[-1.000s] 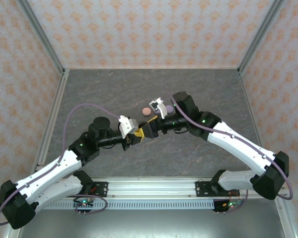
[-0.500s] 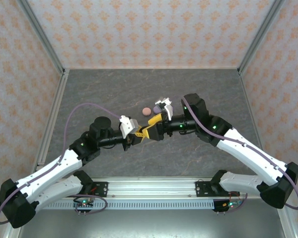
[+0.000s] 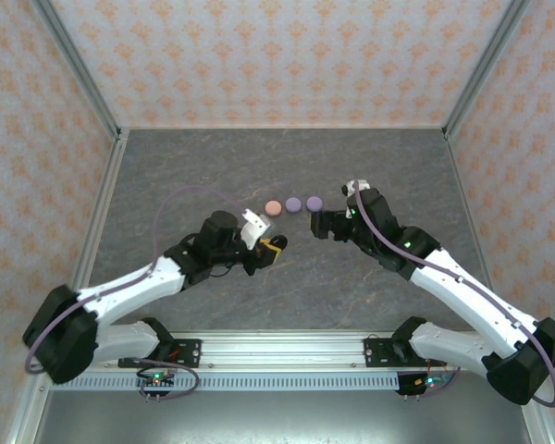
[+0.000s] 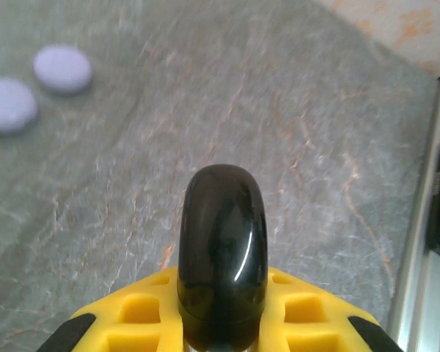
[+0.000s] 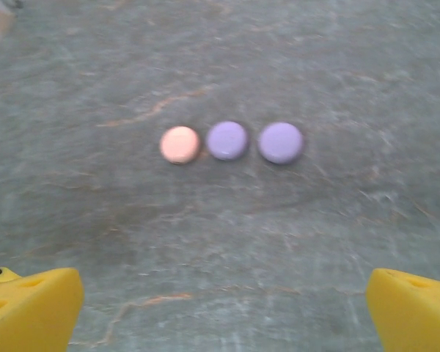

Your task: Insert the wireless bluetooth earbuds into the charging case

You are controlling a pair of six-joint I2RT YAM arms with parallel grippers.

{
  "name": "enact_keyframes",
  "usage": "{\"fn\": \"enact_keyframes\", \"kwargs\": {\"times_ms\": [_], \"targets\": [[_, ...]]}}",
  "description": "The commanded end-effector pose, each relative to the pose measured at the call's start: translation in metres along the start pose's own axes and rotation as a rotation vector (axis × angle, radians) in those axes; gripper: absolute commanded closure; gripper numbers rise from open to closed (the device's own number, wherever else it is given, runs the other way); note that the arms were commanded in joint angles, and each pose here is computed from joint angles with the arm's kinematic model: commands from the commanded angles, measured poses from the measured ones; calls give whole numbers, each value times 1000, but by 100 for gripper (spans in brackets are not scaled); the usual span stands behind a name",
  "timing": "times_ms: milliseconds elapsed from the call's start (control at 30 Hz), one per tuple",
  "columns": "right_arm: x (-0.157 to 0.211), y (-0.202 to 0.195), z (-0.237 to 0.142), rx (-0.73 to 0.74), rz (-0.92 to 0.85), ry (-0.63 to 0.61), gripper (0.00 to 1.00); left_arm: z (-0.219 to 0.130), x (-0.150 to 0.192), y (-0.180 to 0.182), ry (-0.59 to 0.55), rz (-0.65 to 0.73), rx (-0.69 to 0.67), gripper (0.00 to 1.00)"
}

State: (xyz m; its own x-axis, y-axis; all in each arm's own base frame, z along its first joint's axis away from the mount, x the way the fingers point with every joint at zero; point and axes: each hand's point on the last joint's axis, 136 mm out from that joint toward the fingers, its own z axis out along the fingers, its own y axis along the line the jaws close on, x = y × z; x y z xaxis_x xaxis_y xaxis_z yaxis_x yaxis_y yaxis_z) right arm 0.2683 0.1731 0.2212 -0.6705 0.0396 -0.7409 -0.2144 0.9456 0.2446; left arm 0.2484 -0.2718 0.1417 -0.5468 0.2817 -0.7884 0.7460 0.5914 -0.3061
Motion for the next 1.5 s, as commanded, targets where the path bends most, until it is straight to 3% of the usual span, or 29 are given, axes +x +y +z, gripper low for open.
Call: {"fn": "enact_keyframes", "kwargs": {"times_ms": [0,400,700,833,1167,1467], "targets": [[3,-28,0,131,59,-40,1,22,-17,9,10,-101,-24,100],[20,-45,-2,168,74,-60,1,102,-2,45,169,-297,-83,98],[23,-54,-6,204,48,-66,1,118,16,61,239,-339,-144,87],[23,-54,-6,203,40,-68,1,122,23,63,259,-351,-151,77],[21,-60,-13,227,-37,-62,1,106,18,75,284,-294,-248,56],[-5,-78,-14,239,4,-146,1,41,-33,75,146,-176,-384,41]]}}
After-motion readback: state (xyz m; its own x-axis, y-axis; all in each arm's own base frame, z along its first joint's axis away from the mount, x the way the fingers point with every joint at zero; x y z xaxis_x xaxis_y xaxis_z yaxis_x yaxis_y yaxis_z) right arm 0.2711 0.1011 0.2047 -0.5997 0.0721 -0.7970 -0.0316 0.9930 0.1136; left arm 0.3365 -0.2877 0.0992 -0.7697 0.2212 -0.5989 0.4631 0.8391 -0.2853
